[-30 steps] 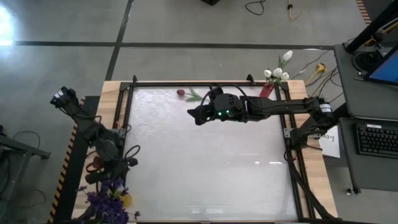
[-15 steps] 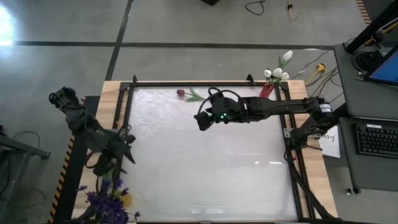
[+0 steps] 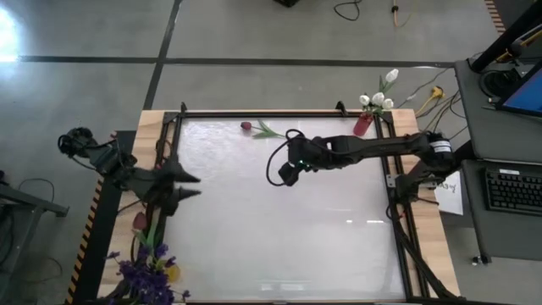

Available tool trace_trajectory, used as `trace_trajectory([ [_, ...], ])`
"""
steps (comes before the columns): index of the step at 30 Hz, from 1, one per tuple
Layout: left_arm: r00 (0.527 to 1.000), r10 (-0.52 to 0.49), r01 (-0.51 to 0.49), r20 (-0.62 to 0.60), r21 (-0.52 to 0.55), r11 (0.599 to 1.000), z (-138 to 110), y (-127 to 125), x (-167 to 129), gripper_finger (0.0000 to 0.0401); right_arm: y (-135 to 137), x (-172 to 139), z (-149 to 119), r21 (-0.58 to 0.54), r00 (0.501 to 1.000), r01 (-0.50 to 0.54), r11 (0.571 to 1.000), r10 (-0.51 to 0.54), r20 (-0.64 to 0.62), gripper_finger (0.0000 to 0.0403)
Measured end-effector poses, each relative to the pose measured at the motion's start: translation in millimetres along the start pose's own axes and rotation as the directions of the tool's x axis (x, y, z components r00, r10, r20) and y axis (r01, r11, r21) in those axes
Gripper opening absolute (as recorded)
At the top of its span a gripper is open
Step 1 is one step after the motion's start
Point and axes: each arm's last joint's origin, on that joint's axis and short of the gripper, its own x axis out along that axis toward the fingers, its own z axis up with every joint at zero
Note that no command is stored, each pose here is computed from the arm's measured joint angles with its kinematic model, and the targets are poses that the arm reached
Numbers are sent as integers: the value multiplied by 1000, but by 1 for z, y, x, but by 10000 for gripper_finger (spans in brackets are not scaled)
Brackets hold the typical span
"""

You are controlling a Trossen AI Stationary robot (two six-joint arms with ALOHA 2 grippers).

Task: Sort flowers into vase by color
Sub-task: Put the red tulip into the yellow flower vase

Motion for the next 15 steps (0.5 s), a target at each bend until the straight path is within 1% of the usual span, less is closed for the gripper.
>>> trace_trajectory([
  [2, 997, 60, -57, 50, -70, 996, 3, 2, 0, 185, -11, 12, -2, -54, 999, 32, 998, -33, -14, 345],
  [4, 990, 97, -81, 103, -151, 985, 8, 3, -4, 185, -24, 23, -3, -115, 998, 62, 991, -65, -24, 345],
  [7, 983, 100, -63, 153, -230, 971, 18, 3, -13, 184, -48, 40, 2, -183, 995, 89, 979, -96, -27, 343],
  [9, 974, 109, -51, 197, -275, 960, 26, 2, -21, 184, -65, 50, 7, -193, 996, 86, 977, -90, -15, 337],
  [12, 950, 140, -45, 279, -321, 946, 42, 2, -35, 184, -83, 63, 19, -214, 995, 100, 972, -96, 31, 320],
  [15, 918, 190, -70, 349, -329, 942, 54, 1, -46, 184, -93, 79, 25, -292, 995, 97, 951, -99, 10, 300],
])
